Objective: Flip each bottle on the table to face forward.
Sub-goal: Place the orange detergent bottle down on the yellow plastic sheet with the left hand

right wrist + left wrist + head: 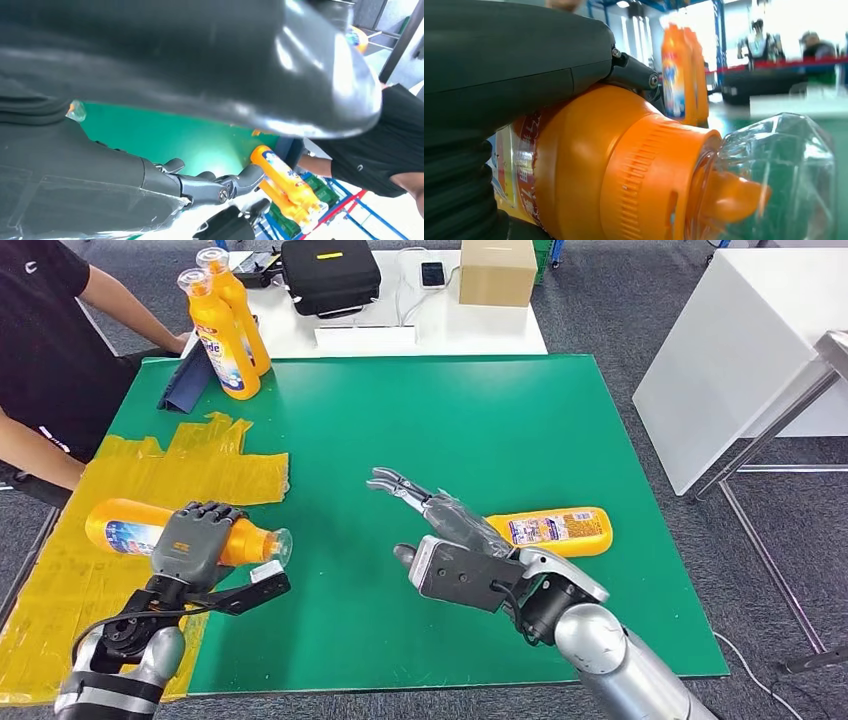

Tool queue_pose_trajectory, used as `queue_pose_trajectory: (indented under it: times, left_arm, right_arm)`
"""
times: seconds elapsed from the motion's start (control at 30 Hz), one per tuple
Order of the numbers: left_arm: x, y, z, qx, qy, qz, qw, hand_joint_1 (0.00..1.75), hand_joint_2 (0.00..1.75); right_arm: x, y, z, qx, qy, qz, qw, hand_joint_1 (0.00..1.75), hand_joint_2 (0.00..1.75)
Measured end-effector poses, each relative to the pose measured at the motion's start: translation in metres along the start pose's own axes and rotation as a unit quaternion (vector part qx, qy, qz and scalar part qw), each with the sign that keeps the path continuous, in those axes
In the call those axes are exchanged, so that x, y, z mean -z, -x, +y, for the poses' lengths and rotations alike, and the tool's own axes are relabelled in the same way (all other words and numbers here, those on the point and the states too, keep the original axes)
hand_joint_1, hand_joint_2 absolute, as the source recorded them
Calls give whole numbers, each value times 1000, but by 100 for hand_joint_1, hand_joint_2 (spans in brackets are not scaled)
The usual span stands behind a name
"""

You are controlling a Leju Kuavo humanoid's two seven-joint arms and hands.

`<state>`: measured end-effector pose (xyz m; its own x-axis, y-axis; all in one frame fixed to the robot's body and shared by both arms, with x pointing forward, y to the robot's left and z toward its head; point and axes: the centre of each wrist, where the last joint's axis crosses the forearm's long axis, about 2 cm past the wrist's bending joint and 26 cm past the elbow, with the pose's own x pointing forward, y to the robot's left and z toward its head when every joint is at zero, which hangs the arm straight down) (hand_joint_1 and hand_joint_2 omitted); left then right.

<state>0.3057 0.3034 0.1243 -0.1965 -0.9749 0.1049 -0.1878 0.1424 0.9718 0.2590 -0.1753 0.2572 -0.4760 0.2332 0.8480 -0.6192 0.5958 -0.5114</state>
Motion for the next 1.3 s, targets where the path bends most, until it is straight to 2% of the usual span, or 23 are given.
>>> queue_pose_trajectory:
  times: [0.23, 0.27, 0.3, 0.37, 0.4, 0.43, 0.63, 1.03, 1.1, 1.17, 1.3]
  left_arm:
    - [-6, 12, -36, 33, 94, -3, 995, 175, 175]
    - [-5, 14, -39, 32, 102, -1, 994, 165, 175]
    - [-5, 17, -41, 31, 108, 2, 994, 122, 175]
    - [-3, 22, -43, 29, 116, 4, 993, 34, 87]
    - [-2, 24, -43, 28, 120, 6, 992, 0, 44]
    - [-2, 25, -44, 29, 124, 7, 992, 0, 0]
    - [2, 32, -43, 29, 135, 19, 990, 0, 0]
    - [-2, 32, -46, 23, 133, 19, 991, 0, 0]
    - [-5, 31, -45, 13, 104, 22, 994, 0, 0]
    - [-10, 25, -42, -29, 47, 27, 998, 0, 0]
    - [-10, 8, -18, -177, -80, 52, 980, 0, 0]
  right_arm:
    - [-5, 0, -3, -9, -6, 2, 1000, 0, 0]
    - [-5, 1, -3, -11, -6, 3, 1000, 0, 0]
    - [-6, 1, -4, -12, -7, 4, 1000, 0, 0]
    - [-6, 2, -4, -14, -8, 6, 1000, 0, 0]
    - [-7, 2, -5, -14, -9, 7, 1000, 0, 0]
    - [-7, 2, -5, -15, -9, 7, 1000, 0, 0]
    - [-8, 3, -5, -16, -13, 8, 1000, 0, 0]
    - [-8, 3, -5, -21, -13, 10, 1000, 0, 0]
    - [-8, 4, -4, -33, -5, 15, 999, 0, 87]
    - [-11, 7, -2, -59, 11, 29, 998, 0, 175]
    - [-18, 20, 2, -154, 50, 78, 984, 0, 175]
